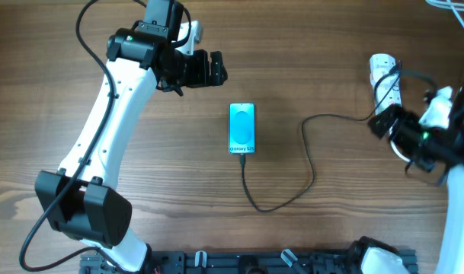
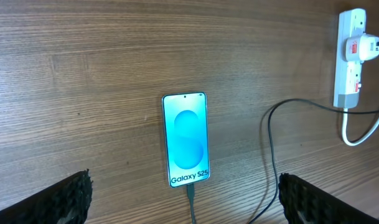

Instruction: Plug charger to phone and switch on socket

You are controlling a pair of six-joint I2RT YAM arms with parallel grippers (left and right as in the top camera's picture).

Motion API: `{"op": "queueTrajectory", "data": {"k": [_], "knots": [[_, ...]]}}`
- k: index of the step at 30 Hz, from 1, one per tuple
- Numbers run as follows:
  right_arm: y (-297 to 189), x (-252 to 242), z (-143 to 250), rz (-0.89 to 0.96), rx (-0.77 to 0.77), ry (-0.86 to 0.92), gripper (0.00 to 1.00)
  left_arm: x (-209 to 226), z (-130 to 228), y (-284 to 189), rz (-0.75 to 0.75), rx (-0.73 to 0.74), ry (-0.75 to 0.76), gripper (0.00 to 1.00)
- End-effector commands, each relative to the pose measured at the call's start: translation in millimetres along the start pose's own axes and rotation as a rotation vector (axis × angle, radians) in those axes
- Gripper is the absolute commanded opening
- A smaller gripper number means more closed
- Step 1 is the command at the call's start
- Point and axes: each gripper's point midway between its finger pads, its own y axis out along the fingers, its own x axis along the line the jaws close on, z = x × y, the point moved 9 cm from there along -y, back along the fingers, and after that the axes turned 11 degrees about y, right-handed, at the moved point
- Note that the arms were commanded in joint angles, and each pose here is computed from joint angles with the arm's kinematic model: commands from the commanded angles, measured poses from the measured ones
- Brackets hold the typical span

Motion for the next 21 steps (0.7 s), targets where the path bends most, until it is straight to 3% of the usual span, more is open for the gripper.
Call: {"op": "queueTrajectory", "data": {"k": [1,4,14,21], "knots": [[-16.1,4.9,26.1,-0.107,-0.034,-0.083,1.00,0.9,0.6,1.5,-0.006,0.005,0.005,1.00],[-24.3,2.6,37.9,-0.112,-0.047,-0.037,1.00,0.9,0.6,1.5,-0.006,0.005,0.005,1.00],[-20.8,0.0,40.4,-0.092,0.013,0.401,1.00,0.9,0.6,1.7,-0.006,0.005,0.005,1.00],[-6.7,-7.3,30.5,0.004,0.025,0.437,1.00,0.9,0.6,1.5,-0.006,0.005,0.005,1.00]]}}
